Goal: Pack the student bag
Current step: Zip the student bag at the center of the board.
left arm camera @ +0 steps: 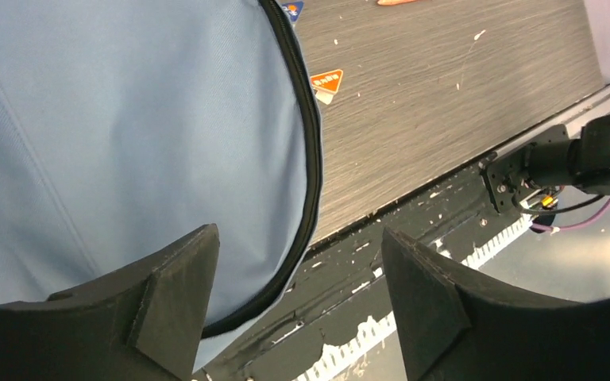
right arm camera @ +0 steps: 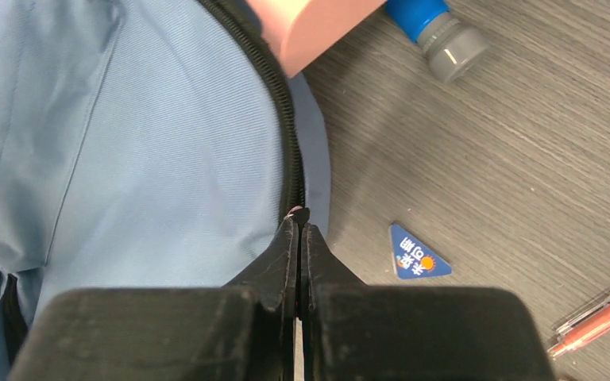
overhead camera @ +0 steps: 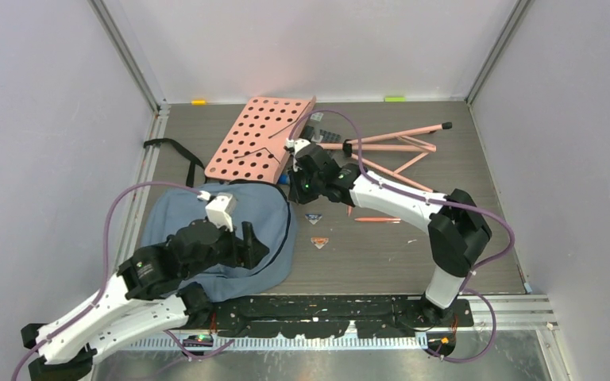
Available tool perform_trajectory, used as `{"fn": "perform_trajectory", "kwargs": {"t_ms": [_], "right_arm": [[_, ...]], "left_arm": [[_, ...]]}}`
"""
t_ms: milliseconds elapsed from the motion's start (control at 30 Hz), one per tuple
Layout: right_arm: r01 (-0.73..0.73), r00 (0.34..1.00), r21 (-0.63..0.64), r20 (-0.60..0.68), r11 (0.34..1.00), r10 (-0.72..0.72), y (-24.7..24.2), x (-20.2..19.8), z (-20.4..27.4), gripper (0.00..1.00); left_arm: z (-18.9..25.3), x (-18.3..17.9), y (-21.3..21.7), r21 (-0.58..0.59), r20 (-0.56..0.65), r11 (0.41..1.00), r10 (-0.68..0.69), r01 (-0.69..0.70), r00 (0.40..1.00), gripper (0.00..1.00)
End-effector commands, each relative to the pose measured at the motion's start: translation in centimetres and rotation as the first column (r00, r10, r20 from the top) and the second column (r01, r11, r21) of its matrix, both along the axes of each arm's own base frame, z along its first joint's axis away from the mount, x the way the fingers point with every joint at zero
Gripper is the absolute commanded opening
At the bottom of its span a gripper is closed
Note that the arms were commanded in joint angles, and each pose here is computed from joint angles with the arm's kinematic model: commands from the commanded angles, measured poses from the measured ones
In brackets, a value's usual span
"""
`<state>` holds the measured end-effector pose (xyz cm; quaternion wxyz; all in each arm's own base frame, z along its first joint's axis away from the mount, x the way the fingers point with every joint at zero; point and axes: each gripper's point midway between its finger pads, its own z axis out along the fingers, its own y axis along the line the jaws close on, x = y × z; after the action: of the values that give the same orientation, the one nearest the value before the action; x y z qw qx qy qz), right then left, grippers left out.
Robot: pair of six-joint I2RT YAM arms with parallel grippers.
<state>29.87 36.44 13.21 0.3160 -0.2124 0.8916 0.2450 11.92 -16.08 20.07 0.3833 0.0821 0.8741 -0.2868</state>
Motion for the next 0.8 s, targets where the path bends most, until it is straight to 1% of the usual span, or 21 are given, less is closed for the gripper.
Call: {"fn": "perform_trajectory", "kwargs": {"t_ms": [0, 133, 200, 300, 400, 467, 533, 600, 667, 767], "right_arm": [[0.003, 0.993, 0.060, 0.122, 0.998, -0.010, 0.9, -0.7, 4.4, 0.00], [-0.003, 0.991, 0.065, 0.133, 0.998, -0.006, 1.0, -1.5, 5.0, 0.01], [0.002, 0.991, 0.065, 0.137, 0.998, -0.011, 0.8, -1.6, 5.1, 0.01], [0.017, 0.990, 0.056, 0.142, 0.998, -0.025, 0.0, -1.8, 5.0, 0.00], [0.034, 0.988, 0.044, 0.149, 0.998, -0.040, -0.6, -1.8, 4.7, 0.01], [0.047, 0.986, 0.036, 0.157, 0.998, -0.052, -1.0, -1.7, 4.7, 0.00], [0.067, 0.984, 0.019, 0.164, 0.998, -0.069, -1.5, -1.5, 4.5, 0.01], [0.080, 0.982, 0.008, 0.169, 0.997, -0.080, -1.8, -1.4, 4.5, 0.01], [0.092, 0.981, 0.004, 0.173, 0.996, -0.091, -2.1, -1.3, 4.4, 0.01], [0.099, 0.980, 0.001, 0.173, 0.995, -0.098, -2.3, -1.2, 4.4, 0.00]], "left_arm": [[1.8, 2.5, -2.8, -0.013, 0.080, 1.000, -0.010, 0.011, 0.997, 0.79], [1.2, 4.2, -4.8, -0.002, 0.092, 1.000, -0.002, 0.002, 0.996, 0.83], [1.2, 4.9, -5.6, -0.020, 0.099, 1.000, 0.016, -0.014, 0.995, 0.85], [0.9, 6.0, -6.4, -0.077, 0.102, 0.995, 0.071, -0.064, 0.992, 0.87], [-0.2, 6.9, -6.6, -0.071, 0.114, 0.993, 0.105, -0.097, 0.988, 0.88], [-1.0, 7.4, -6.4, -0.059, 0.125, 0.990, 0.132, -0.125, 0.983, 0.85], [-1.2, 7.8, -6.5, -0.070, 0.143, 0.989, 0.141, -0.132, 0.980, 0.84], [-1.3, 8.0, -7.2, -0.072, 0.153, 0.991, 0.121, -0.111, 0.981, 0.83], [-2.0, 8.1, -7.9, -0.034, 0.143, 0.995, 0.093, -0.089, 0.985, 0.81], [-2.7, 8.5, -8.7, 0.013, 0.147, 0.998, 0.057, -0.059, 0.988, 0.69]]}}
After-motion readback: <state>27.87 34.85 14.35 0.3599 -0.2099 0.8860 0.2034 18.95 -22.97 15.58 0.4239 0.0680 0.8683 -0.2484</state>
